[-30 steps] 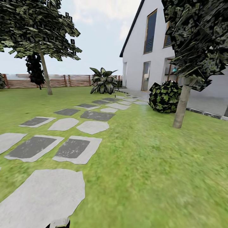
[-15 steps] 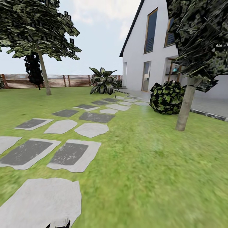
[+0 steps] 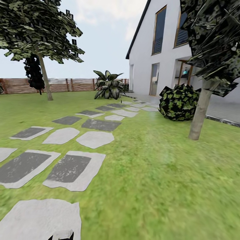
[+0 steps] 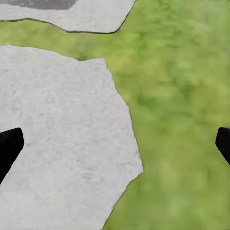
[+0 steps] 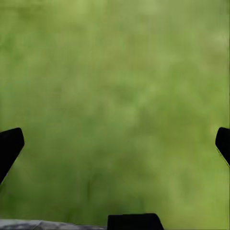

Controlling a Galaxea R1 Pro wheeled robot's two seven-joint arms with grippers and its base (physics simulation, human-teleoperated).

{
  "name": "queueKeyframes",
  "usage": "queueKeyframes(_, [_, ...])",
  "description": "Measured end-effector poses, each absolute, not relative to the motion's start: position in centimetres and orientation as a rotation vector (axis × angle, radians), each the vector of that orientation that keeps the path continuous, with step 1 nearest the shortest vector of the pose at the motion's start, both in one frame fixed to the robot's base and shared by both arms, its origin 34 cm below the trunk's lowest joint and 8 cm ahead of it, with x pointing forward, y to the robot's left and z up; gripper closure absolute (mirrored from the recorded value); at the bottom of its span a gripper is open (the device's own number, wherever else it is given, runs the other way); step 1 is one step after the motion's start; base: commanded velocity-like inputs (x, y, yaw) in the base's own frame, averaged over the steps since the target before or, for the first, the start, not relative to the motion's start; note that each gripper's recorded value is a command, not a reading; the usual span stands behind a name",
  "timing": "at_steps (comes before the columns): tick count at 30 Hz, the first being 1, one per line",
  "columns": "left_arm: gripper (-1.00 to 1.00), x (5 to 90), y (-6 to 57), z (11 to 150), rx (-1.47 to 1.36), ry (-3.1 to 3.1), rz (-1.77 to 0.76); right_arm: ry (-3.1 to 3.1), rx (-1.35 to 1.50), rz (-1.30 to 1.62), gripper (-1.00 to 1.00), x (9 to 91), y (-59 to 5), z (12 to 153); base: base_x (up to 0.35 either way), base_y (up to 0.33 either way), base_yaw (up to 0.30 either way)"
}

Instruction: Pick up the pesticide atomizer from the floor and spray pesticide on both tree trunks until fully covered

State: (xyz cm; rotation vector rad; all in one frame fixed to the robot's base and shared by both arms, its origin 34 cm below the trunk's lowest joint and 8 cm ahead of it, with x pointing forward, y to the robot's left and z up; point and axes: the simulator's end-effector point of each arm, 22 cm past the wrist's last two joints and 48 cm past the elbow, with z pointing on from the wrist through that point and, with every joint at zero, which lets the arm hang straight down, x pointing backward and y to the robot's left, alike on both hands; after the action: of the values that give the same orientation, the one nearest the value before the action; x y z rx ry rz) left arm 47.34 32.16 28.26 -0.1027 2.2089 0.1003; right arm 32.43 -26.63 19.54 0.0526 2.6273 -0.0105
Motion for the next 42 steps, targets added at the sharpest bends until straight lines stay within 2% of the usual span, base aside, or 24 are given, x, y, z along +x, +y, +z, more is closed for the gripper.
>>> queueKeyframes(42, [-1.0,47.34,32.16,28.26,-0.103,2.208,0.1,2.624,0.054,-0.013,-1.0,32.44,-26.67,19.55,0.329,0.0,0.0])
